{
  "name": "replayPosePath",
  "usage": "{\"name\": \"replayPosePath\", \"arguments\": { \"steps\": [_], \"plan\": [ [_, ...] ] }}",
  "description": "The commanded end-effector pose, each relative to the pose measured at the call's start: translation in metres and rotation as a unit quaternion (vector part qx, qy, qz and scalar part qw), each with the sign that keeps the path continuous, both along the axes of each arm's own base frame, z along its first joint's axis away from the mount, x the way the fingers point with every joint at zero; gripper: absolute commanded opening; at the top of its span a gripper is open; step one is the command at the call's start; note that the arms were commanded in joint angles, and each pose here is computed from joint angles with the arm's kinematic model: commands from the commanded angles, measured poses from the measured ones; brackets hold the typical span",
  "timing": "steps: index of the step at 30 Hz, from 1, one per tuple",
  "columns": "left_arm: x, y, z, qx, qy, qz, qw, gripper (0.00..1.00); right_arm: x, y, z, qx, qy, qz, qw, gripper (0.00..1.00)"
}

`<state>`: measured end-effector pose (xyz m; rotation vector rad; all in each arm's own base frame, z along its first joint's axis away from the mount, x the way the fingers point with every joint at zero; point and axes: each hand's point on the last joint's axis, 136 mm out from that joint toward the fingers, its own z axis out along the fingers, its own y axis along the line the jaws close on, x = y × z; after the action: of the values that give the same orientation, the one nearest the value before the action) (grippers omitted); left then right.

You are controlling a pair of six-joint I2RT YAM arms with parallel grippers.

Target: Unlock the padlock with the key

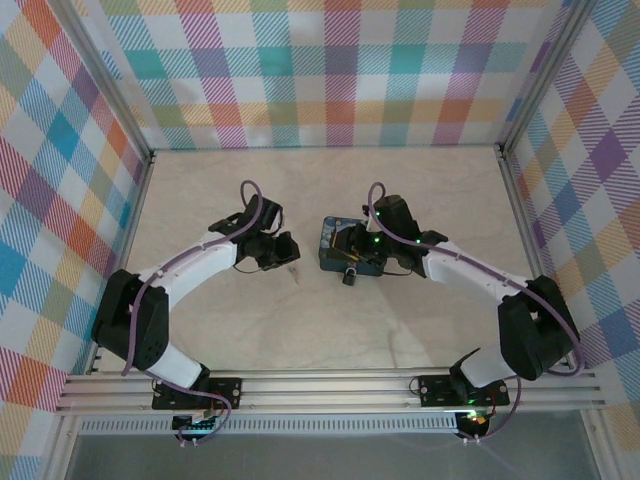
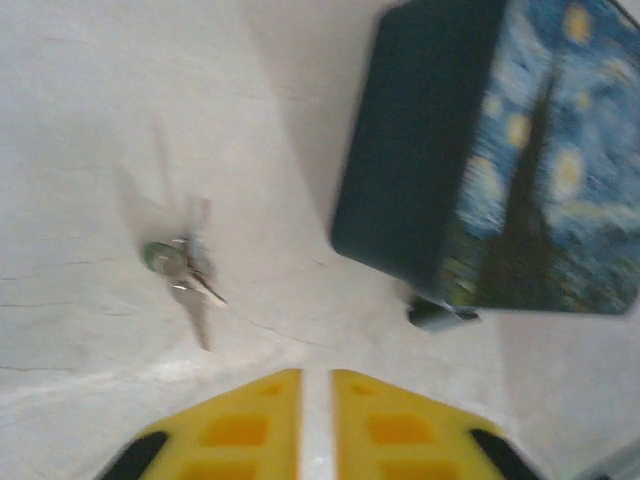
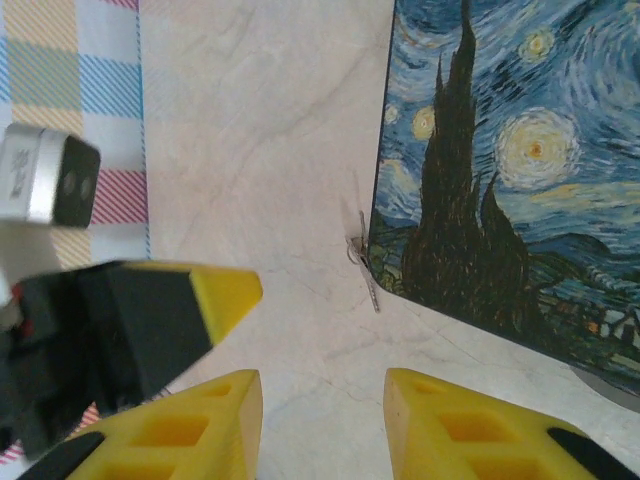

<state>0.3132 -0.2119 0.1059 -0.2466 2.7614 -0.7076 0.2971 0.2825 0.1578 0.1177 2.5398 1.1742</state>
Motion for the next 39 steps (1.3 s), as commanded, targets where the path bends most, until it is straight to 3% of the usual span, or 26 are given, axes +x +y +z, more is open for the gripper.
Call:
{"name": "replayPosePath", "arguments": {
  "steps": [1,6,11,18,24,39],
  "plan": [
    [-0.003,0.019,-0.026,0.062,0.017,-0.006,0.998,0.24,-0.014,-0.006,-0.001,-0.033,-0.010,0.040,0.999,0.37],
    [-0.007,0.016,-0.050,0.094,0.036,-0.021,0.995,0.42,-0.012,-0.003,0.007,-0.021,-0.018,0.039,0.999,0.37],
    [-0.005,0.006,-0.066,0.107,0.040,-0.030,0.993,0.43,-0.011,0.001,0.009,-0.013,-0.018,0.045,0.999,0.37],
    [0.017,0.000,-0.058,0.126,0.008,-0.047,0.991,0.35,-0.010,0.005,0.008,-0.006,-0.015,0.048,0.999,0.36],
    [0.028,0.005,-0.055,0.181,-0.010,-0.077,0.980,0.27,-0.011,0.008,0.007,0.006,-0.010,0.049,0.999,0.36],
    [0.032,-0.002,-0.082,0.201,0.005,-0.108,0.973,0.21,-0.014,0.007,0.010,0.012,-0.010,0.051,0.999,0.35]
  ]
}}
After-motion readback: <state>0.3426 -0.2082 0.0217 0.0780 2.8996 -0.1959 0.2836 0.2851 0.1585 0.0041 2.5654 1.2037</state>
